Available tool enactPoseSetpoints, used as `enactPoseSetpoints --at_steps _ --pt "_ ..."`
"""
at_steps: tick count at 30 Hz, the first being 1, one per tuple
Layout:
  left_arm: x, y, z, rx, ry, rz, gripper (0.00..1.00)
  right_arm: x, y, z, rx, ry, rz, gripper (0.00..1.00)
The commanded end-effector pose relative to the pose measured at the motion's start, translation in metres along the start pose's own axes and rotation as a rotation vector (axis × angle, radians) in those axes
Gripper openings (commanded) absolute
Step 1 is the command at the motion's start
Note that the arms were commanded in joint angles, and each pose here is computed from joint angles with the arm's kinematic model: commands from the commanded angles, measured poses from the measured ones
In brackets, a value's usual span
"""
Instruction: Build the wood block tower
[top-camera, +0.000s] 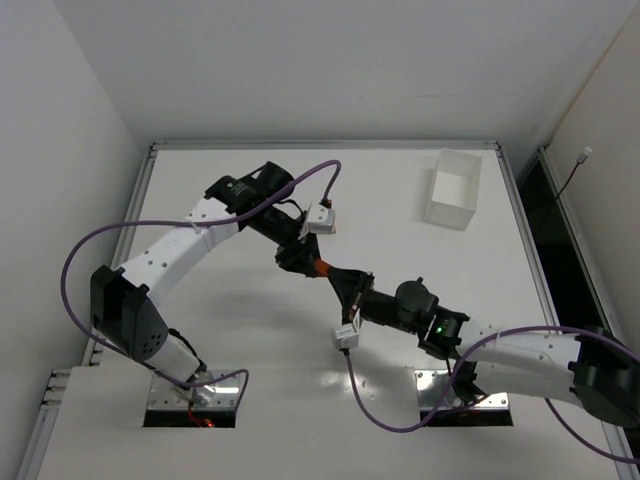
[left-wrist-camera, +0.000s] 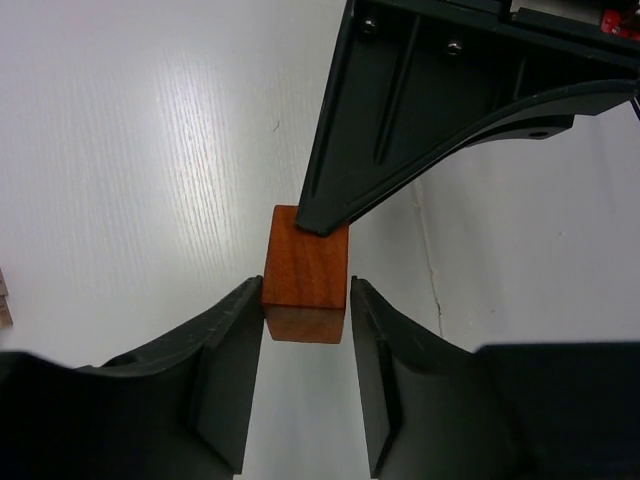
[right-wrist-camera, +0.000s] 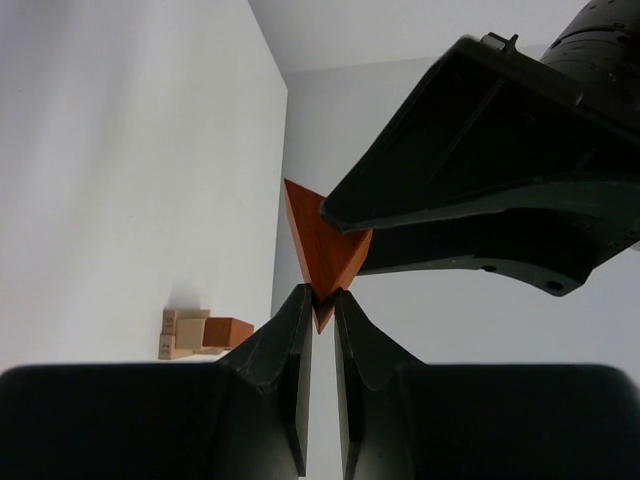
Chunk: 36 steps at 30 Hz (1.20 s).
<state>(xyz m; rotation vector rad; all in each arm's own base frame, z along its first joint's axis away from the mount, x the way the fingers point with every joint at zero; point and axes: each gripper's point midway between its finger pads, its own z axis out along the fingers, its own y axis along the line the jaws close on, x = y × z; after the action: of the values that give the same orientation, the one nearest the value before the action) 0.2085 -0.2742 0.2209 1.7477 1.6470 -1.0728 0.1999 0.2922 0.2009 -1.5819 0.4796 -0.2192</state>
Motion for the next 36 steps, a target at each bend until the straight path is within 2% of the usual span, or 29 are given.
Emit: enactPoseSetpoints --at_steps 1,10,13,15,17,21,24,25,26,27,28,29,30,31,32,33,35,36 --pt "-0.02 0.0 -0.003 0.015 -0.053 0.08 0.35 -0.008 -0.038 0.002 0.1 -0.032 -0.01 0.0" --pt "-0.019 0.007 -0.001 -0.008 -0.045 0.064 0.13 -0.005 -0.035 0.003 0.093 -0.017 0.002 0.0" --pt "-0.022 0.008 -0.004 -0.032 -0.055 0.074 0.0 -0.001 -0.041 0.003 0.113 0.005 0.011 0.45" --pt "-0.017 0.008 -0.001 -0.044 -0.054 0.044 0.0 0.003 -0.044 0.004 0.142 0.026 0.011 0.7" --pt "-0.021 0.007 -0.001 -0.065 -0.066 0.049 0.0 0.01 -0.043 0.002 0.156 0.063 0.024 0.75" --pt "-0.022 0.012 -0.002 -0.099 -0.071 0.016 0.0 0.016 -0.048 -0.002 0.173 0.107 0.046 0.78" --pt "-0.027 0.025 -0.008 -0.207 -0.082 -0.069 0.0 0.037 -0.052 -0.012 0.188 0.239 0.11 0.78" --pt "-0.016 0.034 -0.009 -0.276 -0.057 -0.123 0.0 0.053 -0.06 -0.019 0.23 0.338 0.19 0.74" --pt "-0.025 0.049 -0.014 -0.36 -0.097 -0.126 0.0 0.063 -0.05 -0.023 0.185 0.413 0.227 0.74" --pt "-0.027 0.056 -0.018 -0.438 -0.137 -0.259 0.0 0.082 -0.051 -0.038 0.206 0.546 0.273 0.74" --pt "-0.017 0.066 -0.028 -0.561 -0.142 -0.309 0.0 0.09 -0.057 -0.039 0.241 0.603 0.388 0.74" --pt "-0.018 0.071 -0.032 -0.609 -0.168 -0.329 0.0 0.097 -0.051 -0.044 0.233 0.675 0.438 0.74" --pt "-0.025 0.073 -0.033 -0.648 -0.213 -0.371 0.0 0.114 -0.043 -0.059 0.2 0.845 0.456 0.71" --pt "-0.022 0.079 -0.033 -0.708 -0.217 -0.422 0.0 0.121 -0.036 -0.065 0.188 0.915 0.498 0.7" --pt "-0.011 0.093 -0.041 -0.845 -0.193 -0.483 0.0 0.134 -0.03 -0.079 0.244 0.991 0.625 0.67" --pt "-0.011 0.094 -0.04 -0.86 -0.187 -0.516 0.0 0.138 -0.02 -0.086 0.188 1.028 0.683 0.66" --pt "-0.013 0.105 -0.044 -0.921 -0.213 -0.622 0.0 0.155 -0.016 -0.11 0.264 1.101 0.842 0.63" --pt "0.003 0.117 -0.045 -0.994 -0.163 -0.68 0.0 0.159 -0.013 -0.12 0.265 1.144 0.869 0.63"
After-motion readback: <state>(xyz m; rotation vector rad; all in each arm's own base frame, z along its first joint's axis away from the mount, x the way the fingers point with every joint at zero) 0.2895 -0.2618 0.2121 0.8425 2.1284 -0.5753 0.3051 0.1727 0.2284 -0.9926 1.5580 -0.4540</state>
